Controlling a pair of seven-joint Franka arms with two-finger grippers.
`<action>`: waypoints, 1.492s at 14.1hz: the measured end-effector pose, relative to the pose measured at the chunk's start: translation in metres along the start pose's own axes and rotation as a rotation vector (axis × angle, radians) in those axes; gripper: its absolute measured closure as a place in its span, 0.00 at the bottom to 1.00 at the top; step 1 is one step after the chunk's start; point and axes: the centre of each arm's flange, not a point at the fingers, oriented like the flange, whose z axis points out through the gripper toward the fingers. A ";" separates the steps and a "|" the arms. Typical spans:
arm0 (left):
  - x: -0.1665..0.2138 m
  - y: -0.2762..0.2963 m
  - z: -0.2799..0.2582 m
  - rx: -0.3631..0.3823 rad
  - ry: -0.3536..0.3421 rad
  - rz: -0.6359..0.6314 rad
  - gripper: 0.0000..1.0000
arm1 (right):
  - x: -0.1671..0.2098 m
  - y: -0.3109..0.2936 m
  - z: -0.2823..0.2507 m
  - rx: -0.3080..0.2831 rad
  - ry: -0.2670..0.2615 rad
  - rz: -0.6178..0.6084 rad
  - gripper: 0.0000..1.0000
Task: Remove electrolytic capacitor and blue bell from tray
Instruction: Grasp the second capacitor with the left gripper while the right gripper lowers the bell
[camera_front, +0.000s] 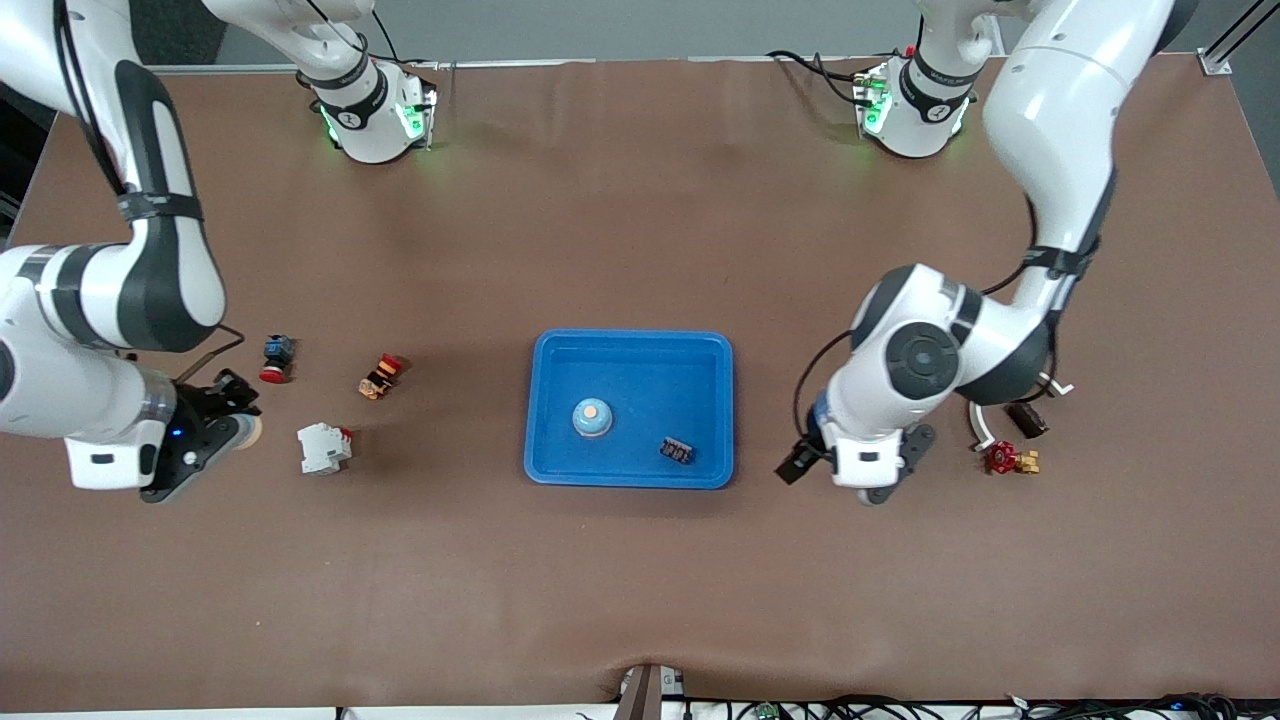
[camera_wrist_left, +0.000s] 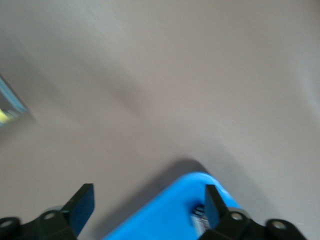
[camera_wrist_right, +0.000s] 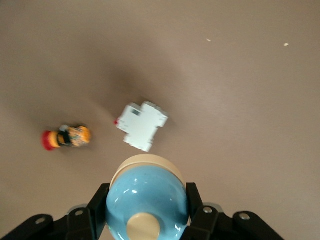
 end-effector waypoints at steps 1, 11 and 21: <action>-0.006 0.007 0.006 -0.034 -0.003 -0.025 0.16 | -0.008 0.008 0.011 -0.014 0.012 -0.025 0.35; -0.087 0.036 0.072 -0.145 0.012 -0.093 0.27 | -0.035 0.037 0.122 -0.063 0.040 -0.168 0.35; -0.135 0.028 0.131 -0.085 0.070 -0.230 0.32 | -0.038 0.033 0.173 -0.075 0.047 -0.181 0.35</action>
